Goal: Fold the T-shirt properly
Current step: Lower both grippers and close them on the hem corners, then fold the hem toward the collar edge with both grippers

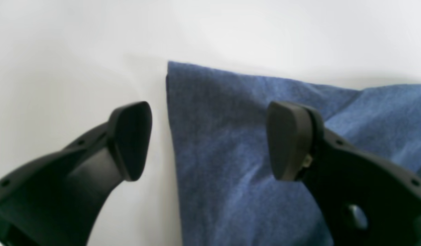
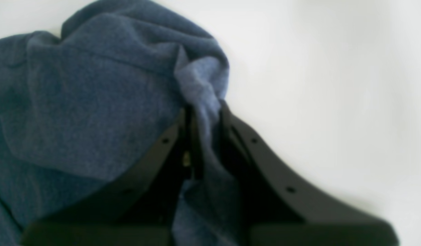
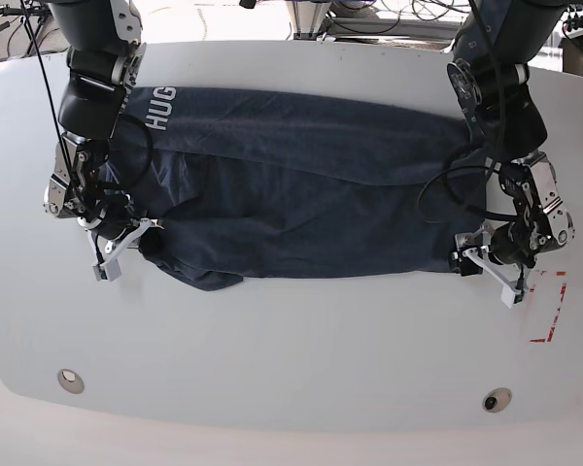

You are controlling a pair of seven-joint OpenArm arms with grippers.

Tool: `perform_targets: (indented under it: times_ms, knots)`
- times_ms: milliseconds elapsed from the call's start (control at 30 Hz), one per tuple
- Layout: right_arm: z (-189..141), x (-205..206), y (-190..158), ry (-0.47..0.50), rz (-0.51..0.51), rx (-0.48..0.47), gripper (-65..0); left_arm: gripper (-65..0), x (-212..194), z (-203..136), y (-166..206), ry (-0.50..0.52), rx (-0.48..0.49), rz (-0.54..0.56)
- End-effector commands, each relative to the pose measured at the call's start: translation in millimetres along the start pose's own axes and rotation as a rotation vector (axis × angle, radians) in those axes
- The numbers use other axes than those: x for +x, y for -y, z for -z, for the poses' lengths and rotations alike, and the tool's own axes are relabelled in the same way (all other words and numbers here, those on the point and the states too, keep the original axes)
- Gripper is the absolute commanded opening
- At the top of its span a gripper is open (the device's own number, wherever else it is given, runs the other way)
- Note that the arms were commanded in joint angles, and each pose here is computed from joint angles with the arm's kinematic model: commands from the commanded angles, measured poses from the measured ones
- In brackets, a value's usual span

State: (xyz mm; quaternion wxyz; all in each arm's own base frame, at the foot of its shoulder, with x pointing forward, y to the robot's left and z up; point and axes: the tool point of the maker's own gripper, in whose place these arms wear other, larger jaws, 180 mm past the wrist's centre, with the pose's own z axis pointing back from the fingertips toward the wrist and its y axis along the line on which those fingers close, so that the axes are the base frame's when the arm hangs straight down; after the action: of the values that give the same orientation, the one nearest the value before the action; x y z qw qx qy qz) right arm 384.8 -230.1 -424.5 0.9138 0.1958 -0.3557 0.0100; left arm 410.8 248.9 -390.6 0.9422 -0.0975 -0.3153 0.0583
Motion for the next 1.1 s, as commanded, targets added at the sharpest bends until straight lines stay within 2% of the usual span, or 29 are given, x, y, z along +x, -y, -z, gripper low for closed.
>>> perform_targets:
  times_ms: [0, 233, 433, 533, 600, 700, 800, 833, 1067]
  knots:
    - [-6.7, 25.6, 3.0, 0.057, -0.025, -0.004, -63.1, -15.4, 21.2, -5.6, -6.6, 0.055, 0.019, -0.020]
    - [-6.1, 25.3, 2.1, 0.056, -0.025, -0.003, -63.1, -15.4, -2.7, 14.5, -7.2, -0.004, 0.002, -0.089]
    - [-6.1, 26.2, 2.0, 0.058, -0.026, -0.002, -63.1, -16.3, -3.9, 21.1, -1.5, 0.004, -0.015, -0.100]
    - [-5.7, 26.0, 1.3, 0.058, -0.025, -0.001, -63.1, -23.5, -4.9, 26.5, 16.4, -0.004, -0.048, -0.078]
    - [-5.7, 26.0, 1.3, 0.058, -0.025, -0.001, -63.1, -31.7, -7.2, 29.2, 27.1, -0.017, -0.073, -0.045]
    - [-5.7, 26.0, 1.3, 0.058, -0.025, -0.001, -63.1, -49.6, -9.4, 30.8, 36.7, -0.028, -0.100, 0.005]
    - [-6.1, 26.2, 2.0, 0.058, -0.026, -0.002, -63.1, -62.6, -9.7, 31.0, 40.1, -0.030, -0.113, 0.026]
    - [-6.6, 26.3, 2.6, 0.058, -0.026, -0.004, -63.1, -64.6, -9.9, 31.0, 40.7, -0.031, -0.115, 0.032]
    - [-8.4, 29.5, 3.1, 0.063, -0.036, -0.007, -63.4, -63.9, -8.6, 31.2, 43.5, -0.027, -0.120, 0.047]
